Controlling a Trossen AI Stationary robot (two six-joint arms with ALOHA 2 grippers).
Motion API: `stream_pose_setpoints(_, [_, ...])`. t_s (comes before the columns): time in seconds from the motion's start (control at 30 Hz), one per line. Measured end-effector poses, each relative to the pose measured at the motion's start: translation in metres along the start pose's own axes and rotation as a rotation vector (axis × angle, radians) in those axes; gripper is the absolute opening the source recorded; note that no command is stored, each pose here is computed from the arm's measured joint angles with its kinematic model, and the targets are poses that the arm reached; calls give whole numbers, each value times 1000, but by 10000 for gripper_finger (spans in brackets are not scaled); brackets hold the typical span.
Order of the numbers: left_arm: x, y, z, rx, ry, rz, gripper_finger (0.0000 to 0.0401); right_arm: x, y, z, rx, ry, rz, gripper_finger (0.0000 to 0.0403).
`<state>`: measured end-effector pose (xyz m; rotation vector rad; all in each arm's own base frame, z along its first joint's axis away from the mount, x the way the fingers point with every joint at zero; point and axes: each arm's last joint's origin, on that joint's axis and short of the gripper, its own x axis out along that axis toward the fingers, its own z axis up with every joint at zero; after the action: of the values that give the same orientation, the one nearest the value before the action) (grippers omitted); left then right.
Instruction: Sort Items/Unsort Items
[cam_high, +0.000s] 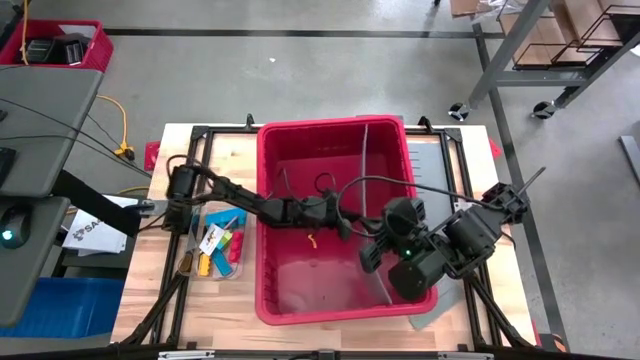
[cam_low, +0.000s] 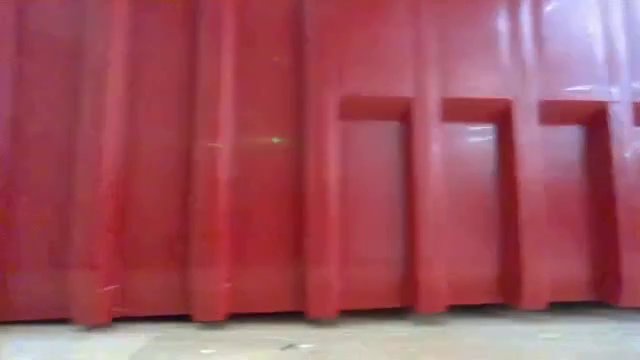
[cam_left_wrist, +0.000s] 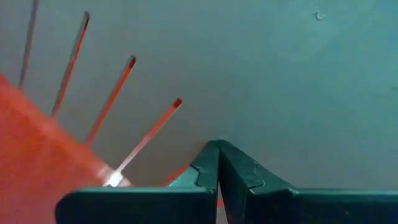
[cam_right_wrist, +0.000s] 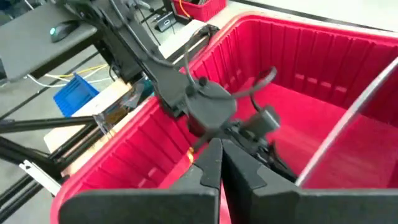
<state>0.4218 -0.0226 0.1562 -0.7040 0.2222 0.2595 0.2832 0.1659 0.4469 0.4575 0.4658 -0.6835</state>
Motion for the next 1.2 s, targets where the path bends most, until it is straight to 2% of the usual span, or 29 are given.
stream_pose_setpoints(0.17, [23, -8, -2, -27, -44, -92, 0, 2, -1, 2, -21, -1, -11, 0])
stream_pose_setpoints(0.27, [27, -12, 6, -37, -65, -109, 0, 7, -2, 4, -31, 48, -8, 0])
stream_pose_setpoints(0.37, [29, -9, 9, -44, -24, -106, 0, 13, -4, 6, -20, 109, -5, 0])
stream_pose_setpoints(0.5, [29, -5, 12, -39, 53, -153, 0, 16, -5, 8, -13, 119, -9, 0])
stream_pose_setpoints(0.63, [29, -4, 12, -67, 12, -106, 0, 15, -4, 6, -31, 184, 16, 0])
stream_pose_setpoints(0.7, [30, -2, 10, -107, -10, -71, 0, 15, -4, 6, -36, 186, 17, 0])
stream_pose_setpoints(0.8, [34, 2, 6, -94, 9, -74, 0, 14, -5, 7, -33, 164, 12, 0])
stream_pose_setpoints(0.97, [34, 10, -5, -81, 201, -118, 0, 12, -9, 13, -30, 148, 12, 0])
stream_pose_setpoints(1.07, [22, 2, -3, 29, 304, -201, 0, 13, -9, 12, -35, 149, 11, 0])
stream_pose_setpoints(1.2, [6, -13, 1, 151, 406, -259, 0, 12, -9, 12, -39, 148, 12, 0])
